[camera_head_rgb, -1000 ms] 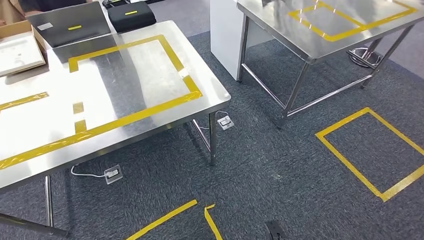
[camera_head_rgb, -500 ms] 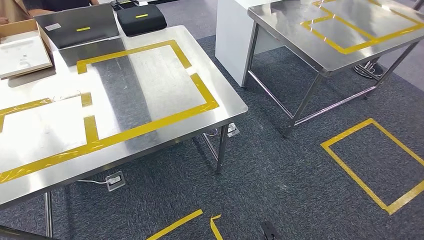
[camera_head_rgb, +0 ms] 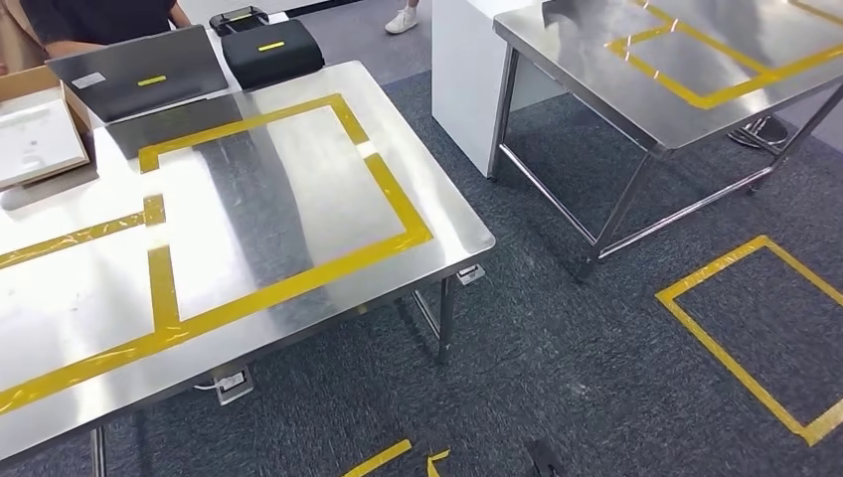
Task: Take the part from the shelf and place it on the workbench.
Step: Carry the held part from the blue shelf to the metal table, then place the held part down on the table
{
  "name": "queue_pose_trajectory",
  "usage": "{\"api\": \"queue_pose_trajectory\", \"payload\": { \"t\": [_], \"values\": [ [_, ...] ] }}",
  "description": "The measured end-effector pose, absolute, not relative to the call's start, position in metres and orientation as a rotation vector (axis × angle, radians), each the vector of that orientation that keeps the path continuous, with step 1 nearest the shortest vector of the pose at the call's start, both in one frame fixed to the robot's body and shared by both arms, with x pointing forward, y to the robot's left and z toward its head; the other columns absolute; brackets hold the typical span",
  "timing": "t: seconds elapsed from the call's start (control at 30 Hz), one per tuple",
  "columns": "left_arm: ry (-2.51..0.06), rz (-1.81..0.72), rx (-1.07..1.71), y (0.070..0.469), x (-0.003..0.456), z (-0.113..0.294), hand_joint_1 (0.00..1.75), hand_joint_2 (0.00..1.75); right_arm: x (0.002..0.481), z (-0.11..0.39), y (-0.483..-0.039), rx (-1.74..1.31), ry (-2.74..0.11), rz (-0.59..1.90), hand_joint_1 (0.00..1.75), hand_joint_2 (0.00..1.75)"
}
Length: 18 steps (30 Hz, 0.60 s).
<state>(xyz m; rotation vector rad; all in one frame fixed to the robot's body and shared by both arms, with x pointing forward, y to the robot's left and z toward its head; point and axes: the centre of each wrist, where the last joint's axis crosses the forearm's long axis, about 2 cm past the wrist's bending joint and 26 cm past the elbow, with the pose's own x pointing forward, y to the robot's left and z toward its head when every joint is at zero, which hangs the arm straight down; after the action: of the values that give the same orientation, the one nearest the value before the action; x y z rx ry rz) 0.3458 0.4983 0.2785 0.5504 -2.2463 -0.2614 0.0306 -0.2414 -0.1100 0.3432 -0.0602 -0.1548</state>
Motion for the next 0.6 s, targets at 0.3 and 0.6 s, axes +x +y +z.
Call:
{"api": "queue_pose_trajectory", "payload": {
  "t": [0.3, 0.6],
  "values": [
    [-2.158, -0.339, 0.565, 0.493, 0.363, 0.259, 1.75, 1.75, 0.035, -0.109, -0.24, 0.346, -0.062, -0.151, 0.0, 0.0],
    [-2.045, -0.478, 0.825, 0.462, 0.415, 0.236, 1.75, 1.75, 0.037, -0.109, -0.241, 0.345, -0.07, -0.166, 0.0, 0.0]
  ]
}}
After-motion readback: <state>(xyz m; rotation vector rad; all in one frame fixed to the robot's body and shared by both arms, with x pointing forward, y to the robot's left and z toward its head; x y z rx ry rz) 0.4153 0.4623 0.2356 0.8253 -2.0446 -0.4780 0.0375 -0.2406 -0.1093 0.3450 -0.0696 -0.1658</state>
